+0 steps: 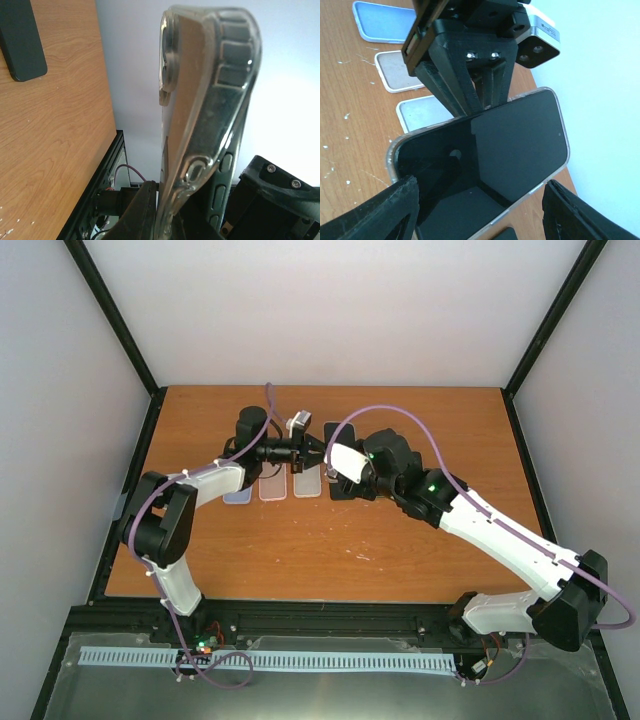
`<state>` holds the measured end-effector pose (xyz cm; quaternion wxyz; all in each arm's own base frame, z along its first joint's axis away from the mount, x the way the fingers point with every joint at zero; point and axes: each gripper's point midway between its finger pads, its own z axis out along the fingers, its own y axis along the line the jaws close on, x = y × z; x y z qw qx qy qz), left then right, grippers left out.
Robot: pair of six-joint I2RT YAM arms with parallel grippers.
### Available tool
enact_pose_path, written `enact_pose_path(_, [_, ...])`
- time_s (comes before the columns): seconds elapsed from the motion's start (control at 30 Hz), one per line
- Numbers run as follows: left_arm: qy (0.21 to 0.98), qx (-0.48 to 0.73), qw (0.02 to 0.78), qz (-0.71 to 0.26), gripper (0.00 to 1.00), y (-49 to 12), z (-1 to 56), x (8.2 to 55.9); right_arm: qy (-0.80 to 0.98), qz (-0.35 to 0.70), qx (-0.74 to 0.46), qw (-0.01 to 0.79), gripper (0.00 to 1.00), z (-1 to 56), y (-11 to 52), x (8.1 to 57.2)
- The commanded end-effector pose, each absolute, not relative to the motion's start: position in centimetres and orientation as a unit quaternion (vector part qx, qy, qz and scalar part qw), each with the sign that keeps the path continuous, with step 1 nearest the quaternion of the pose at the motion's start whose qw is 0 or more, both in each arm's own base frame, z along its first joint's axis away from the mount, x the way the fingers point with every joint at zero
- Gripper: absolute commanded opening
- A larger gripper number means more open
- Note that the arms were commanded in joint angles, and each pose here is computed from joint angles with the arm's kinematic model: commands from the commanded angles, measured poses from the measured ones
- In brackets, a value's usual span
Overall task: Take the phone out of the phone case
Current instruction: Remove the phone case from the phone.
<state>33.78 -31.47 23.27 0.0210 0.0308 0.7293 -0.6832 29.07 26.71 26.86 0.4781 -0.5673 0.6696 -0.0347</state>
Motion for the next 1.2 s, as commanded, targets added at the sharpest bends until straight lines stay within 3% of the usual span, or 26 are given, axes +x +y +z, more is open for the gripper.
enact_pose_path(0.0, [0.713,0.062,0.041,-0.697,0.01,-31.6,25.4,34.0,0.671,-0.007,-0.579,0.464,0.68,26.9,27.0,27.7])
enact_pose_path(0.9, [0.706,0.067,0.043,-0.703,0.01,-31.4,26.2,33.3,0.664,-0.111,-0.55,0.495,0.66,26.2,26.0,31.0])
enact_pose_path(1.17, [0.703,0.068,0.035,-0.707,0.01,-31.5,26.3,33.0,0.641,-0.152,-0.563,0.499,0.7,24.7,25.9,31.2])
